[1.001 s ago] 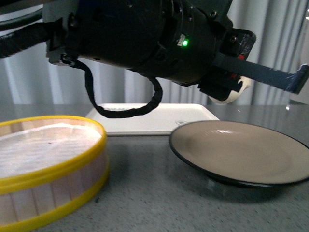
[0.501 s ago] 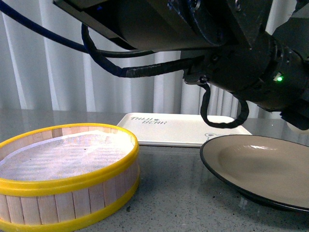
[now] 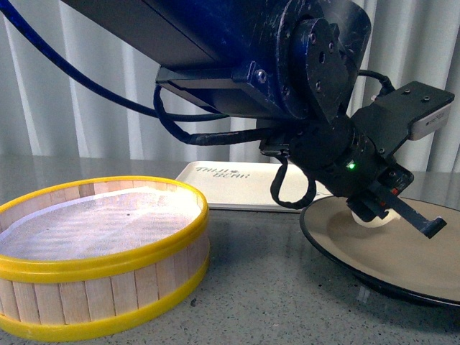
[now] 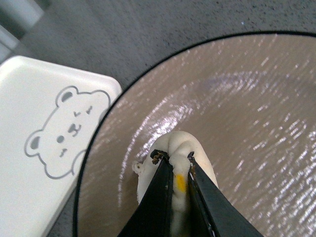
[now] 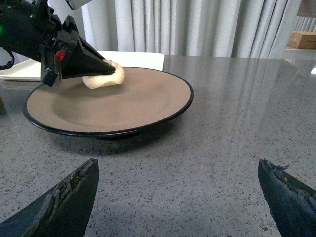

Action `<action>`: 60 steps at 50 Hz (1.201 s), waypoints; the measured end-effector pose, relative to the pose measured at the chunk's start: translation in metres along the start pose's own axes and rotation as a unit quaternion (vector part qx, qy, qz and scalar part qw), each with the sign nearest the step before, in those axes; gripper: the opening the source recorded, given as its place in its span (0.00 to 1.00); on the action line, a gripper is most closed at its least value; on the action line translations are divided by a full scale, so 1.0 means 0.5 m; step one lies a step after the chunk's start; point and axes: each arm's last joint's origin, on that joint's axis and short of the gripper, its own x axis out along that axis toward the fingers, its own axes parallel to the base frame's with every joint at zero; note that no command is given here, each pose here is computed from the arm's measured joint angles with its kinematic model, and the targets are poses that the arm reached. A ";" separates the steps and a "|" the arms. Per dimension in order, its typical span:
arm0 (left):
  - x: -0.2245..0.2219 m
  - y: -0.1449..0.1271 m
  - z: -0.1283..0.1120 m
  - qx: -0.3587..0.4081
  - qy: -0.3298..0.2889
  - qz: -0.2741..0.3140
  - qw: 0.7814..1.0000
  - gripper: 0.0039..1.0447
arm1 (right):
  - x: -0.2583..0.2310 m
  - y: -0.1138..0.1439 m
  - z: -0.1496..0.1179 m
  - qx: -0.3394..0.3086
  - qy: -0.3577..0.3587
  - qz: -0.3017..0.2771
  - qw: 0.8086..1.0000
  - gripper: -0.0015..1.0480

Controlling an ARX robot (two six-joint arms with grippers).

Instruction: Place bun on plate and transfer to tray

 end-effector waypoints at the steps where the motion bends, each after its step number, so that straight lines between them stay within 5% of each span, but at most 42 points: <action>1: 0.000 0.000 -0.001 -0.002 0.001 -0.002 1.000 0.05 | 0.000 0.000 0.000 0.000 0.000 0.000 1.000 0.92; 12: 0.000 0.001 -0.001 -0.023 0.003 0.002 1.000 0.05 | 0.000 0.000 0.000 0.000 0.000 0.000 1.000 0.92; 15: 0.000 -0.002 -0.006 -0.028 0.012 -0.005 1.000 0.14 | 0.000 0.000 0.000 0.000 0.000 0.000 1.000 0.92; 21: 0.001 -0.009 -0.013 -0.037 0.025 -0.013 0.999 0.04 | 0.000 0.000 0.000 0.000 0.000 0.000 1.000 0.92; 33: -0.015 -0.007 0.000 -0.077 0.017 -0.013 0.997 0.47 | 0.000 0.000 0.000 0.000 0.000 0.000 1.000 0.92; 49: -0.043 -0.004 0.028 -0.096 -0.002 -0.018 0.995 0.90 | 0.000 0.000 0.000 0.000 0.000 0.000 1.000 0.92; 60: -0.048 0.004 0.031 -0.114 -0.003 -0.002 0.994 0.94 | 0.000 0.000 0.000 0.000 0.000 0.000 1.000 0.92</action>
